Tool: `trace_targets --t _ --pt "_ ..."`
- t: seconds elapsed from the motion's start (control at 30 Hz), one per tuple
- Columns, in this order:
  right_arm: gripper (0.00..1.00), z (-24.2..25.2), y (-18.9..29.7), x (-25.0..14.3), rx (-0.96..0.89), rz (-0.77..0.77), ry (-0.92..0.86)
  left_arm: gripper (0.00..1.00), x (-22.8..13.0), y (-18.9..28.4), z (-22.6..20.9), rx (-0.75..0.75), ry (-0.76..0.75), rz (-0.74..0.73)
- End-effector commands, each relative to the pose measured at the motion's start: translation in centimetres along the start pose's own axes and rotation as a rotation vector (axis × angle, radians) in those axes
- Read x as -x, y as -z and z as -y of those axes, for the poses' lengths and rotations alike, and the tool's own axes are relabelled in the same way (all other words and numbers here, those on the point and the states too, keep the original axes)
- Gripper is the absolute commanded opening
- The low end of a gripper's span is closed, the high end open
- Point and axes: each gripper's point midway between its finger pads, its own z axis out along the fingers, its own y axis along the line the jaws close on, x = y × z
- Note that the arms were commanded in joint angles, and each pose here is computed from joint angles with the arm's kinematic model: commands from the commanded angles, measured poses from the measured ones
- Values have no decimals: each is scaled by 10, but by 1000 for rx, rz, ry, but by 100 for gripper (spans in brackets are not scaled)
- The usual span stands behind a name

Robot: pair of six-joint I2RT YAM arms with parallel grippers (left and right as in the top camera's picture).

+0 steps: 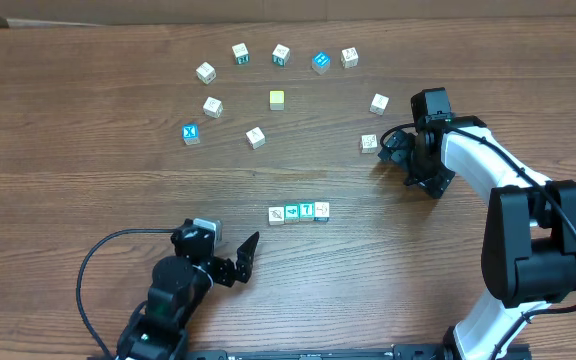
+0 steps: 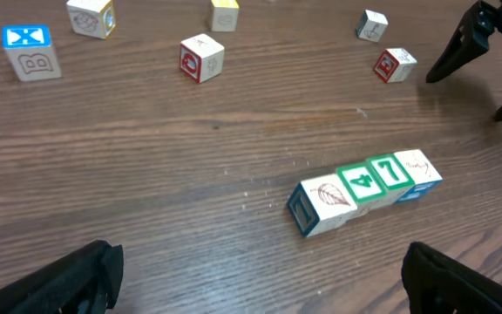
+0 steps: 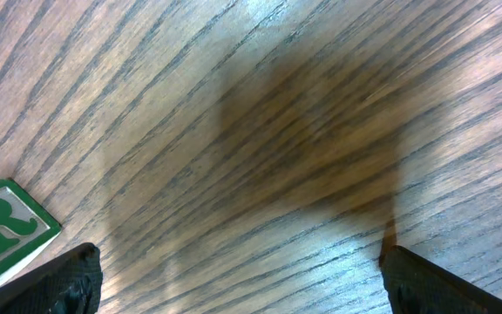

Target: Form a horizontal line

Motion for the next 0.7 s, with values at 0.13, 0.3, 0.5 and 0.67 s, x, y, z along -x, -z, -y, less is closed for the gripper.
trace_targets --t 0.13,0.3,0.5,0.67 --pt "100 6 -7 -1 -22 -6 2 99 5 14 -8 49 -19 42" --pt "100 6 -7 -1 -22 -6 2 100 21 22 -7 46 -47 121" --pt "100 6 -7 -1 -22 -6 2 99 42 32 -2 31 -82 221" --pt "100 6 -7 -1 -21 -6 2 99 55 39 2 24 -117 288"
